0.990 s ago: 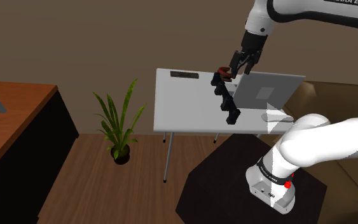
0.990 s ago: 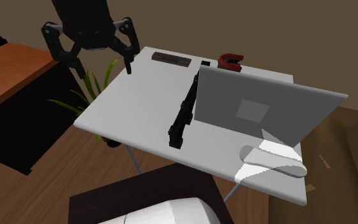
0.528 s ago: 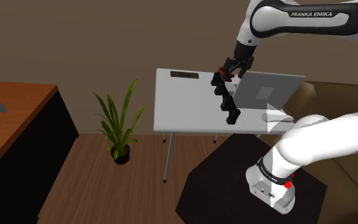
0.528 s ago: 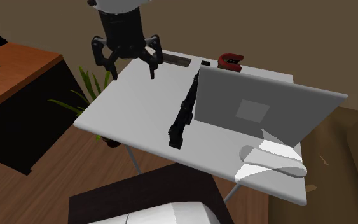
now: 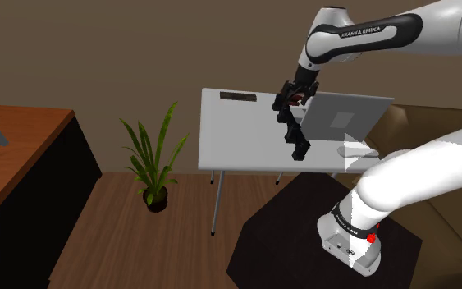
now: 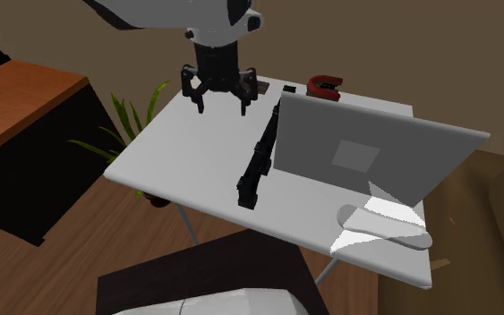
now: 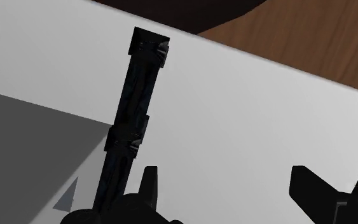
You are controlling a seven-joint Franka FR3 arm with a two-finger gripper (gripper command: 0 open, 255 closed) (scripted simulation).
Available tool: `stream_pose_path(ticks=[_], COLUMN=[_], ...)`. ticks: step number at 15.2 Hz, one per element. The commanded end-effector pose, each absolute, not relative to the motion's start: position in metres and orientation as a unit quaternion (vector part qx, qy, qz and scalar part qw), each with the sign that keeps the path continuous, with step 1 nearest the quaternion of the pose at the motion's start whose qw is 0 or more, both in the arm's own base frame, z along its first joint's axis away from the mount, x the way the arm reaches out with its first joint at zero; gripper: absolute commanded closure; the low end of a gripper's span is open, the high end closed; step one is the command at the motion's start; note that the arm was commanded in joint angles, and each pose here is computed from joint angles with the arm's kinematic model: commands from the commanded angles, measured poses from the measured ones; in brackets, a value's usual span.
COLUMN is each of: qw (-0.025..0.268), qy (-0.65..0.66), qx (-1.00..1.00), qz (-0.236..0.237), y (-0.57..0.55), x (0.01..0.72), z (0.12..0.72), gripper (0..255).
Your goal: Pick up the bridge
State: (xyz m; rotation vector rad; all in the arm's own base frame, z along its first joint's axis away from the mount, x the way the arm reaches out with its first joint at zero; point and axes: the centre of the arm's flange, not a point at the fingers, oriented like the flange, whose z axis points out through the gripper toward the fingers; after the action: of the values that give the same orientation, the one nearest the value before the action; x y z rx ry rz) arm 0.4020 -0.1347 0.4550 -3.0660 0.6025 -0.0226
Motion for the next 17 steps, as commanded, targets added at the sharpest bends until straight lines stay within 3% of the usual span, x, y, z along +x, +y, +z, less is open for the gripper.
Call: stream_pose_path(ticks=[1, 17], qw=[0.008, 0.006], qy=[0.210, 0.323], qx=[-0.978, -0.946], qz=[-0.012, -0.037], y=[-0.154, -0.285], x=[0.409, 0.455], z=[0.438, 0.321], gripper=[0, 0])
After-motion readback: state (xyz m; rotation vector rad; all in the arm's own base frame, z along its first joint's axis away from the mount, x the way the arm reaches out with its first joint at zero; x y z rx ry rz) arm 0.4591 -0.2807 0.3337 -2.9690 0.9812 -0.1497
